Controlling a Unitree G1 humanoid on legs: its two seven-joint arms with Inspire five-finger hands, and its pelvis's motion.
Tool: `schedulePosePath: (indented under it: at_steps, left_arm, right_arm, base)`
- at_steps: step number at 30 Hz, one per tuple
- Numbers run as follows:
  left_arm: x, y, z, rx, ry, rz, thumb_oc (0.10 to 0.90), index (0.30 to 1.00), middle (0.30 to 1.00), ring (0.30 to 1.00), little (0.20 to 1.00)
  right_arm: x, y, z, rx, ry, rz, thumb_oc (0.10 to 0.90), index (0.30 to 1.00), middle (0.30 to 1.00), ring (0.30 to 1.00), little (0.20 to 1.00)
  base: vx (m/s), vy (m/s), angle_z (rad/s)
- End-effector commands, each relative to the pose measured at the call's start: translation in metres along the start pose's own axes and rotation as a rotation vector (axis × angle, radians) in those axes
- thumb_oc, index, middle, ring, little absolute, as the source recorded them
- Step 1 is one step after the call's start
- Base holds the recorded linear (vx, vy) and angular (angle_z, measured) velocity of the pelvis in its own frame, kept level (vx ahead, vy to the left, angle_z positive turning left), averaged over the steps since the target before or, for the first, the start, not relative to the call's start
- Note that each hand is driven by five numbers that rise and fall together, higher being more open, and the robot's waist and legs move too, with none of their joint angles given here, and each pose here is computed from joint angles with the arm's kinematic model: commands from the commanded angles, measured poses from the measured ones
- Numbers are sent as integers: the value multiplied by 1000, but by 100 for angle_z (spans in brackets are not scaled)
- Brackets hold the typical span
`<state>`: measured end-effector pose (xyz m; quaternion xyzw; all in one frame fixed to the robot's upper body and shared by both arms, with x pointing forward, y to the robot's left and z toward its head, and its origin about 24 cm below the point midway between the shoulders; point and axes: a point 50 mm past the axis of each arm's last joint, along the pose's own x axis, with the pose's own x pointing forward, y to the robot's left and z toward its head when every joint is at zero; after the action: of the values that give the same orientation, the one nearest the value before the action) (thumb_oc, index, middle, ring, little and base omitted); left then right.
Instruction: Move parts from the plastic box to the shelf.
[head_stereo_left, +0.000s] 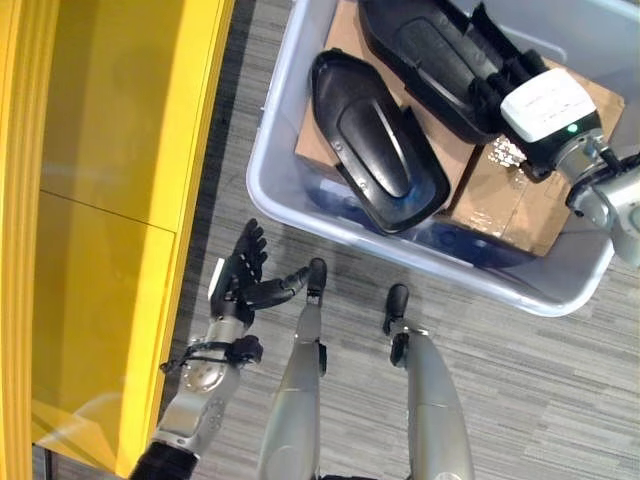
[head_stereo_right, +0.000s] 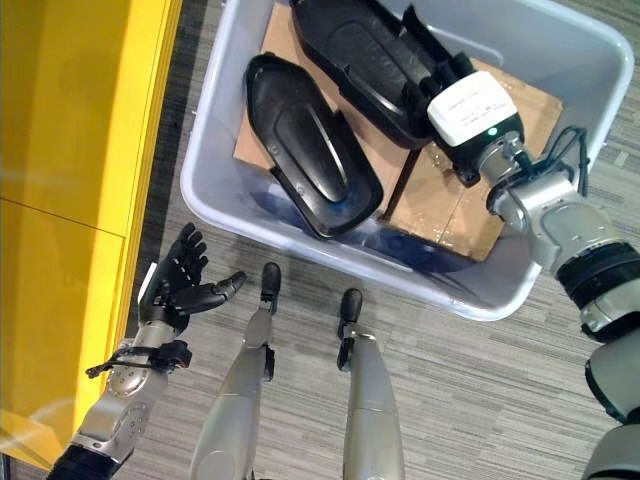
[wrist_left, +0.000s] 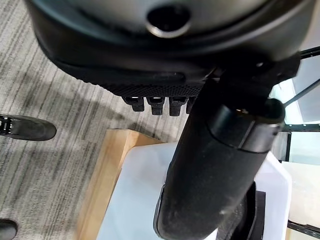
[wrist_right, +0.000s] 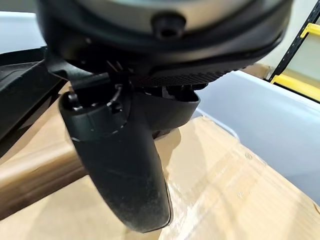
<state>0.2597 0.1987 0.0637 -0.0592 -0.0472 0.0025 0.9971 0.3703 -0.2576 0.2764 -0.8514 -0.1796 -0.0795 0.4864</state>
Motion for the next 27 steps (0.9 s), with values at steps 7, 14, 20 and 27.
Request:
schedulePosePath:
  at_steps: [7,14,20,27]
  left_arm:
    - [7,-15,38,-38,-222,-31,900,1000,1000,1000,1000]
    - [8,-18,39,-40,-230,-35,900,1000,1000,1000,1000]
    - [9,-17,40,-43,-233,-27,900,1000,1000,1000,1000]
    - [9,-19,37,-46,-220,-31,900,1000,1000,1000,1000]
  right_arm:
    - [11,-35,-22,-81,64,-95,900,1000,1000,1000,1000]
    - [10,-14,-13,-77,42,-5,400,300,300,300,300]
    - [4,2,-5,-51,25,42,400,300,300,300,300]
    - [-1,11,-4,-37,27,64,400,300,300,300,300]
  base:
    - [3,-1,2]
    - [3,2,2]
    - [-1,8,2]
    - [-18,16,4]
